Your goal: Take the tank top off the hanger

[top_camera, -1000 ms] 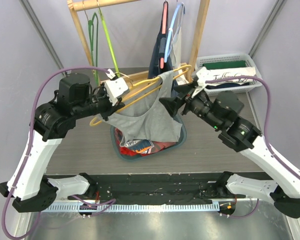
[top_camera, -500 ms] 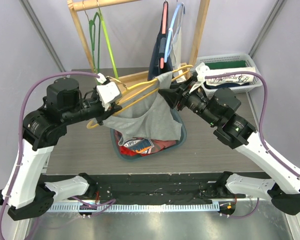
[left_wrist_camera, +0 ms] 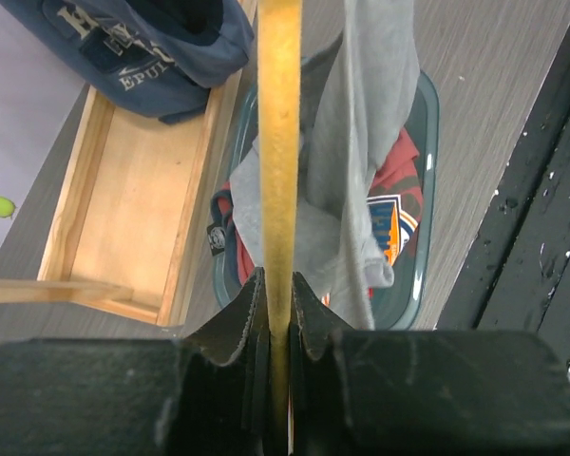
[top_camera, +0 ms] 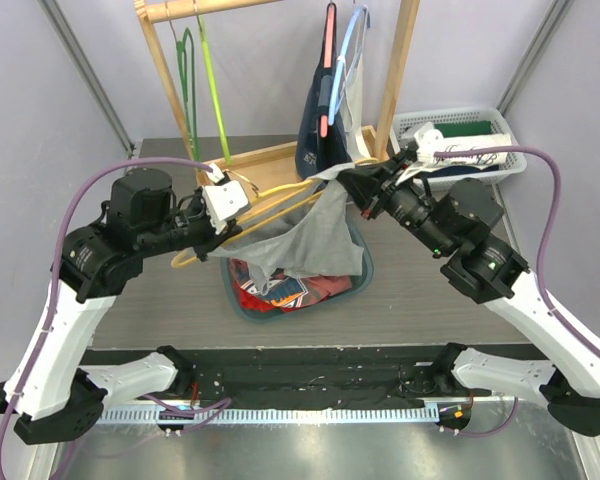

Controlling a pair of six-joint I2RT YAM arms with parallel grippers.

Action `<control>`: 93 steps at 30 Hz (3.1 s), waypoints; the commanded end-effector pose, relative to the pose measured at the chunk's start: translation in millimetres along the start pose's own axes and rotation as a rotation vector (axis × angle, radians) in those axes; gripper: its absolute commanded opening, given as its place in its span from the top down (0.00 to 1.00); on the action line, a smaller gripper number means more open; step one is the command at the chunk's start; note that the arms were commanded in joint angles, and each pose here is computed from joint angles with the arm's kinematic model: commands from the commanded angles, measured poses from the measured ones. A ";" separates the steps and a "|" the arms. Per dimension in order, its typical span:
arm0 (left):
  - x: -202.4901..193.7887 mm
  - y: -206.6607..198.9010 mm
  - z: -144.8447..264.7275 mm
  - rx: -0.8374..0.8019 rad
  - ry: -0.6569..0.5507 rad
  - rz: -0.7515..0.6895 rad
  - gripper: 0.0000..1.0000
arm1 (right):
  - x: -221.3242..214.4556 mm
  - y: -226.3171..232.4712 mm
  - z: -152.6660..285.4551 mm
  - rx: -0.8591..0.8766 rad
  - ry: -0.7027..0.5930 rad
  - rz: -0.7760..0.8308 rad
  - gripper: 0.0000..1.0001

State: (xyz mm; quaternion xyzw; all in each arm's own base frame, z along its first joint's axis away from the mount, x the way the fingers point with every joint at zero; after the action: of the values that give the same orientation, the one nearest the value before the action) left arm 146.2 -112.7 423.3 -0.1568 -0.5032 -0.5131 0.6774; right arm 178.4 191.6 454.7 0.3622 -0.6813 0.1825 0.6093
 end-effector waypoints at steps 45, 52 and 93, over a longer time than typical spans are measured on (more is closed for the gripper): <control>53.2 18.4 53.2 0.163 -0.193 -0.101 0.91 | -61.8 -107.6 36.3 -0.343 0.157 -0.186 0.99; 53.3 16.8 50.1 0.129 -0.199 -0.087 0.90 | -63.6 -102.1 41.0 -0.302 0.179 -0.201 0.99; 66.2 6.8 55.2 0.005 -0.300 0.007 0.90 | -30.9 -63.7 63.1 -0.031 0.068 -0.128 0.46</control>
State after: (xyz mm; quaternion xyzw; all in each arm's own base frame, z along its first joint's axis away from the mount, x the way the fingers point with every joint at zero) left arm 120.2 -109.1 498.0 -0.2531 -0.5692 -0.4849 0.6139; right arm 185.6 102.4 383.0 0.3220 -0.6357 0.1051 0.6937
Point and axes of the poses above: each gripper's point midway between its finger pads, its own z axis back along the fingers, its own y axis along the line the jaws close on, x = y × z, the point moved 9 cm from there along z, back along the fingers, and after that the axes turned 3 degrees about -z, right-handed, at the moved point
